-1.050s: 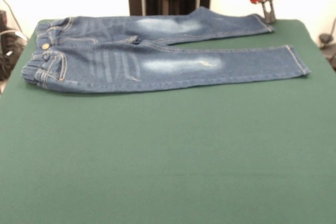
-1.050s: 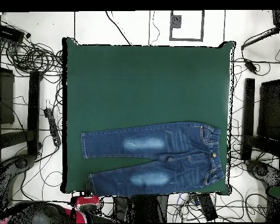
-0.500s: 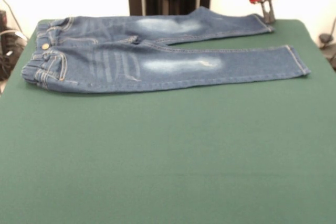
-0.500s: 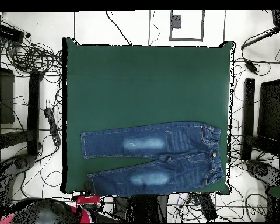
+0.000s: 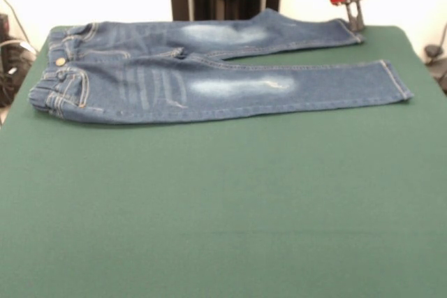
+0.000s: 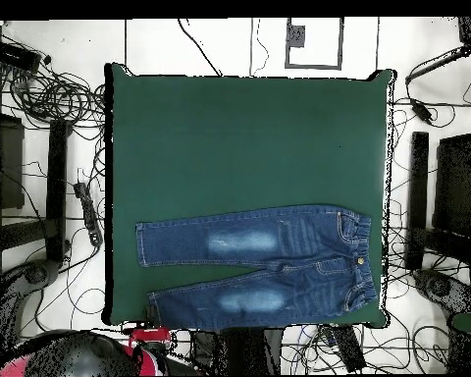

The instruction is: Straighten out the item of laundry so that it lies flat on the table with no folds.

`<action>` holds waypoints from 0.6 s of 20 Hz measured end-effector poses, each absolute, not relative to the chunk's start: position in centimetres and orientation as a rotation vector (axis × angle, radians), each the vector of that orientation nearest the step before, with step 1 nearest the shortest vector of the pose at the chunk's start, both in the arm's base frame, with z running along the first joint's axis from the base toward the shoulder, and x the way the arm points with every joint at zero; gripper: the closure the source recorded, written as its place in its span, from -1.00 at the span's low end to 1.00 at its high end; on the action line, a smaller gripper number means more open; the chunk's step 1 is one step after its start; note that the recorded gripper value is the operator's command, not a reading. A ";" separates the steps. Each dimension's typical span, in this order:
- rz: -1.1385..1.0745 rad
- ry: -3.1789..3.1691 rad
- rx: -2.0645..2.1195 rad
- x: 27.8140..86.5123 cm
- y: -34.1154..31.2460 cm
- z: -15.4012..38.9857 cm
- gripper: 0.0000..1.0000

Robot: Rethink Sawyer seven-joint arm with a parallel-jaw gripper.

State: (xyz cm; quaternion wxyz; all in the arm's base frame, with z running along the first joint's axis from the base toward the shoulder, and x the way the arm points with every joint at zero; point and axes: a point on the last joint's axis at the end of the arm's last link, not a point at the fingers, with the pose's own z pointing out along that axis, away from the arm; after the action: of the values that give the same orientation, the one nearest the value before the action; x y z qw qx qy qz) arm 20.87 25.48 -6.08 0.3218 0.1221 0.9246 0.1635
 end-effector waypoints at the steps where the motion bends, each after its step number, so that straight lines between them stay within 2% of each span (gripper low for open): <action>1: 0.430 2.428 0.320 20.9 25.5 -6.1 1.00; 12: 0.416 2.410 0.318 20.5 26.8 -5.9 1.00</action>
State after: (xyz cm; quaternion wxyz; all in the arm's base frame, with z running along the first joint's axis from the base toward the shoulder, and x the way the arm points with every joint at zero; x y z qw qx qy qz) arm 20.51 26.78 -5.88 0.3311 0.1217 0.9221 0.1593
